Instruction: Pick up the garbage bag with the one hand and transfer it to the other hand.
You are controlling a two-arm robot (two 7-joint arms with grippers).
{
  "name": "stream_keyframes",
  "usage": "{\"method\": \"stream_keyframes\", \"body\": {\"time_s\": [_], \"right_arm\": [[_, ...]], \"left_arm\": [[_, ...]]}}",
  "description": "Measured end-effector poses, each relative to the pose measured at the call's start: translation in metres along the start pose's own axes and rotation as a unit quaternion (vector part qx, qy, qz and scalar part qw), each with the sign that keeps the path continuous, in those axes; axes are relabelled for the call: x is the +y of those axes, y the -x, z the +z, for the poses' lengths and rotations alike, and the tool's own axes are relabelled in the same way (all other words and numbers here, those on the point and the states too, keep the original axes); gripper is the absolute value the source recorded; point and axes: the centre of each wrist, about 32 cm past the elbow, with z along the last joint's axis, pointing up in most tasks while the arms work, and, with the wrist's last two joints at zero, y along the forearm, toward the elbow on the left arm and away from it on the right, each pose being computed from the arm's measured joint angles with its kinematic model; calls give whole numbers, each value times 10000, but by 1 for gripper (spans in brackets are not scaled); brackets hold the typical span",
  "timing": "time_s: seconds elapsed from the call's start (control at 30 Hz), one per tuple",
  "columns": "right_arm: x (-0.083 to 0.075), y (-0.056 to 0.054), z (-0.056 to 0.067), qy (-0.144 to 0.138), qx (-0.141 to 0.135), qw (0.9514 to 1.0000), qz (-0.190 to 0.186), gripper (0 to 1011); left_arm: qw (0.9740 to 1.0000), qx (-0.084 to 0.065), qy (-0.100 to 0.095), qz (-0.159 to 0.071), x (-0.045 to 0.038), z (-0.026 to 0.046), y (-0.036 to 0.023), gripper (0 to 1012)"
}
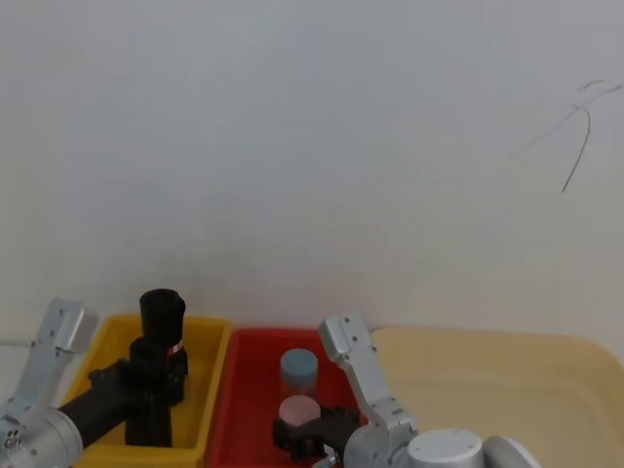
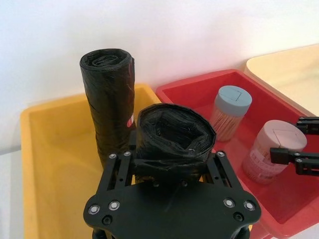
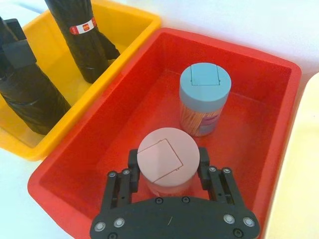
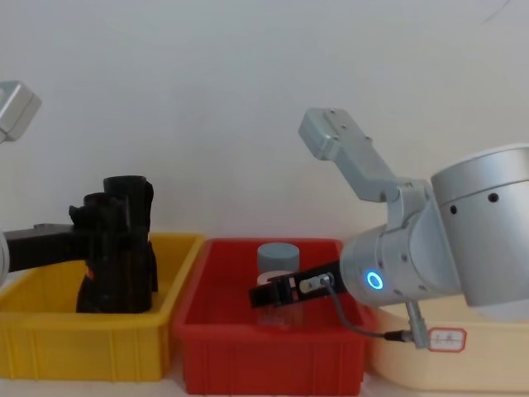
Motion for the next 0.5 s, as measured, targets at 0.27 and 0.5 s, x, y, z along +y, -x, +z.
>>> {"method": "stream_keyframes", "body": {"time_s": [0.27,0.5], "right_arm": [[5,-5,-5,3,-2,10000,-1,648],[7,-7,-7,4,-5,10000,-4,648]], "left_arm": [[10000,0,0,0,0,1,0,504],[10000,0,0,0,0,1,0,456]]}}
